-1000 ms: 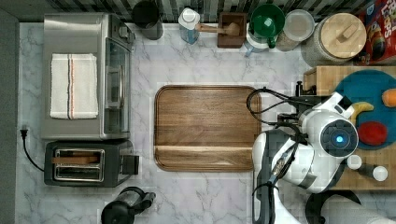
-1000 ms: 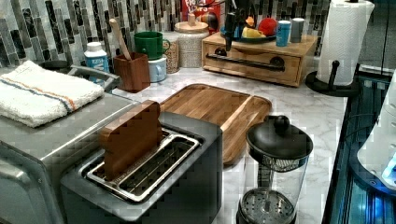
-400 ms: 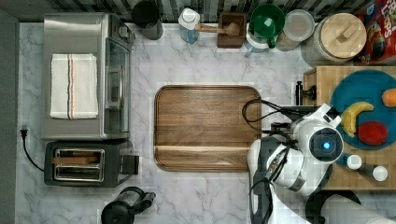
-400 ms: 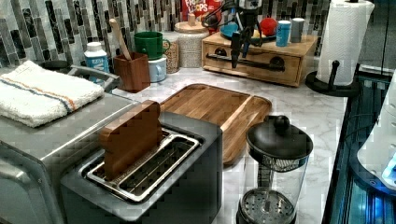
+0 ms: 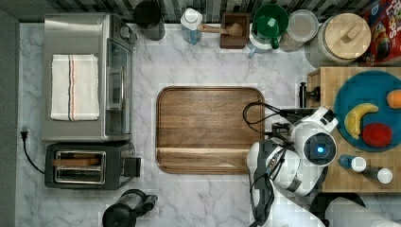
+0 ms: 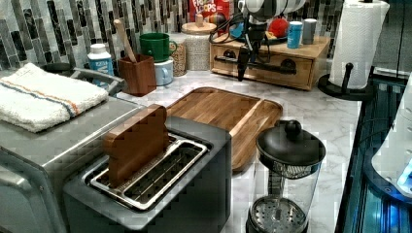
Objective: Open the drawer.
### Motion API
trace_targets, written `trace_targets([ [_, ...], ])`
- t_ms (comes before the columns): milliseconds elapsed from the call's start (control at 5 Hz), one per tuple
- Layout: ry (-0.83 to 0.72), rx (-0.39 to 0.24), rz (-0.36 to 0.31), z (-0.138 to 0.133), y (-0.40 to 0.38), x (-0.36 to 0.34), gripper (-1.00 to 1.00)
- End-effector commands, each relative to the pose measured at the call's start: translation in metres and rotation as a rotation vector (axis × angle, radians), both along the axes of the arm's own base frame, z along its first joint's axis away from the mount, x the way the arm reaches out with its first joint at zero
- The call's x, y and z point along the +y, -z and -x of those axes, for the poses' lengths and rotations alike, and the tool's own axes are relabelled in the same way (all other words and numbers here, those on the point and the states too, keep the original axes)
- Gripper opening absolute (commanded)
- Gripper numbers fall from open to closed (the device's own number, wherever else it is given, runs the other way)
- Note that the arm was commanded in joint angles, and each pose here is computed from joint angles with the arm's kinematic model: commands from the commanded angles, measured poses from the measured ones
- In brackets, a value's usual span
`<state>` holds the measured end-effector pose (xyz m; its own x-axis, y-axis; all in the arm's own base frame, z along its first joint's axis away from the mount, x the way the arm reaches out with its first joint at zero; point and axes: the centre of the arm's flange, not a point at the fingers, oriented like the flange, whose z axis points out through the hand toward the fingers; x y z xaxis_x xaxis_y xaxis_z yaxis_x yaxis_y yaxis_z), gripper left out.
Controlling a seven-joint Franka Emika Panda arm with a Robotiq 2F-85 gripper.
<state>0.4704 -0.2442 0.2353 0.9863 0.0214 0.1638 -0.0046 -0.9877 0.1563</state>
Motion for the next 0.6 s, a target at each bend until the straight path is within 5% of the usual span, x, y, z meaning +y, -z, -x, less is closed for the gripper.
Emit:
trace_targets([
  [200, -0.060, 0.014, -0.078, -0.037, -0.037, 0.039, 1.00],
  [600, -0.136, -0.013, -0.165, -0.052, -0.019, 0.093, 1.00],
])
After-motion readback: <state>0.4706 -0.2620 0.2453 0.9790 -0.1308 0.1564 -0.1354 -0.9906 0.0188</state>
